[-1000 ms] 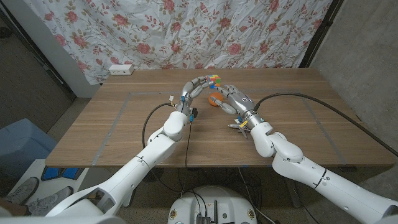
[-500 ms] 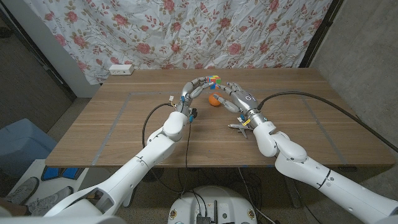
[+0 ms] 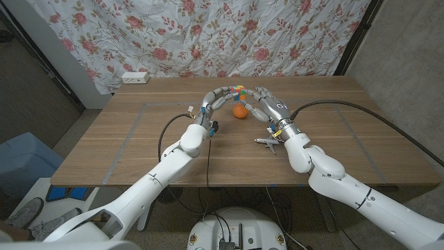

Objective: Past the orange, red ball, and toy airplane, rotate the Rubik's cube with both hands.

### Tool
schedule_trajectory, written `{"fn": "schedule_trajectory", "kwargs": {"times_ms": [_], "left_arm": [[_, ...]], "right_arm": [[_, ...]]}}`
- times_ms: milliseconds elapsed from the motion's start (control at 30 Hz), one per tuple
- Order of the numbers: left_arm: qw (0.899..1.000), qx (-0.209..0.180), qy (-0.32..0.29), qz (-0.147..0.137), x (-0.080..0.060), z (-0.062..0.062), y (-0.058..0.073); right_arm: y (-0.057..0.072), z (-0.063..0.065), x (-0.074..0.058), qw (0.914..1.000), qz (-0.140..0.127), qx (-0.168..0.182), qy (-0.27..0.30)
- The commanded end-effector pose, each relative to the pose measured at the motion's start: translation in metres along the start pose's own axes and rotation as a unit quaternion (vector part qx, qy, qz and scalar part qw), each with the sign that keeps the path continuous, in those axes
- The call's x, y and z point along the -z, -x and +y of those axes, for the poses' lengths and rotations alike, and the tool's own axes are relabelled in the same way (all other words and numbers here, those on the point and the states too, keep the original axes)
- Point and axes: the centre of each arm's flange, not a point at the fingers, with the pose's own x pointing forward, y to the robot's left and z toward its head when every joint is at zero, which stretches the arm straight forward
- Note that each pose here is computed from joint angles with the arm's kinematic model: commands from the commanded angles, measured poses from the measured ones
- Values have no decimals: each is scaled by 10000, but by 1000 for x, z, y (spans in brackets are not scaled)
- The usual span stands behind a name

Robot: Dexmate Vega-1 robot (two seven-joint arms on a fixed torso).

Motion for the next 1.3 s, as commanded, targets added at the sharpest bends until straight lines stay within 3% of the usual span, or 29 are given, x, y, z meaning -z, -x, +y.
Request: {"fn": "schedule_trajectory", "kwargs": {"times_ms": [33, 500, 633, 800, 900, 967, 1133, 1300], "left_arm": [[9989, 165, -445, -43, -6, 9, 2], [9920, 502, -1154, -138, -12, 21, 2], [9879, 625, -1408, -194, -14, 25, 2], [9835, 709, -1651, -229, -17, 30, 3], [9809, 749, -1779, -225, -18, 34, 5], [9792, 794, -1855, -216, -18, 37, 6], [9719, 969, -2131, -236, -21, 42, 7], [9581, 1187, -2582, -347, -26, 45, 7]], "right_arm": [[-2, -7, 8, 9982, 37, 201, -565], [0, -14, 24, 9929, 165, 383, -1112], [-2, -15, 30, 9912, 93, 376, -1262], [-3, -14, 37, 9867, 139, 374, -1576], [-3, -9, 44, 9773, 294, 428, -2056], [-4, -8, 46, 9755, 339, 449, -2128], [-7, -7, 51, 9726, 372, 431, -2256], [-10, -8, 56, 9677, 424, 395, -2453]]}}
